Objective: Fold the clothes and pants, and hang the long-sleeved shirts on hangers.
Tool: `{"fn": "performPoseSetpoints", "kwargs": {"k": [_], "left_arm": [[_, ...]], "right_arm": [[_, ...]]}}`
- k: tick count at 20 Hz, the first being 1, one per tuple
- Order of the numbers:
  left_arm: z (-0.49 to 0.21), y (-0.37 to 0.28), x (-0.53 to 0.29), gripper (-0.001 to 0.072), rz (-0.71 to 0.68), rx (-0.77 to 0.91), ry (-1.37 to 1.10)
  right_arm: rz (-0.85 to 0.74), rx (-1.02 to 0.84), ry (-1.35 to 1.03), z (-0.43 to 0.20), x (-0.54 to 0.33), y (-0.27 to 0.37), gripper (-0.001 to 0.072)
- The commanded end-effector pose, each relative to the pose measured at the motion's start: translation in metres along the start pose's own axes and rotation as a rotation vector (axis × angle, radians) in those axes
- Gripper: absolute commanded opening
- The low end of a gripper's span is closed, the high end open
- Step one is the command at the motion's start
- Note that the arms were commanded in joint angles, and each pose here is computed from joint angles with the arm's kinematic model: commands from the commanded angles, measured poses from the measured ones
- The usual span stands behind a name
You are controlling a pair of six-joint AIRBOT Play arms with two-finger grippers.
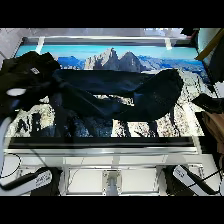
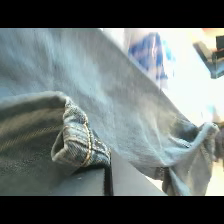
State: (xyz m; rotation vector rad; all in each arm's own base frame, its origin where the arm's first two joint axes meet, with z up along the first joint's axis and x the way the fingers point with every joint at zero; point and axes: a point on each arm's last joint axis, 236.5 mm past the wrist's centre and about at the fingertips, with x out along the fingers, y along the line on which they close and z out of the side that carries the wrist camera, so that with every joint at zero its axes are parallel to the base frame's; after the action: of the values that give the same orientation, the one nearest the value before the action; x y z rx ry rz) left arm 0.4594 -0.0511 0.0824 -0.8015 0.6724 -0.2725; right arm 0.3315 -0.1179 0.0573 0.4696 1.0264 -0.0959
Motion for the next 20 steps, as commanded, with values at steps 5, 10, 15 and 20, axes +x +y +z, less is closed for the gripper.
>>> {"fn": "performPoseSetpoints", "kwargs": {"k": [5,10,15,20], "left_arm": [[0.025,0.093,-0.215,0.0017,0.652,0.062,-0.144],[-0.016,0.111,-0.223,0.0017,0.707,-0.011,0.033],[0.019,0.133,-0.156,0.0016,0.564,-0.128,-0.021],[0.058,0.182,-0.078,0.0016,0.573,-0.151,-0.015]], "right_arm": [[0.117,0.094,0.005,0.015,0.055,0.017,0.0456],[0.128,0.040,-0.001,0.022,0.107,0.046,0.0455],[0.092,0.054,-0.048,0.033,0.108,0.038,0.0454],[0.014,0.111,-0.192,0.067,0.109,0.015,0.0455]]}}
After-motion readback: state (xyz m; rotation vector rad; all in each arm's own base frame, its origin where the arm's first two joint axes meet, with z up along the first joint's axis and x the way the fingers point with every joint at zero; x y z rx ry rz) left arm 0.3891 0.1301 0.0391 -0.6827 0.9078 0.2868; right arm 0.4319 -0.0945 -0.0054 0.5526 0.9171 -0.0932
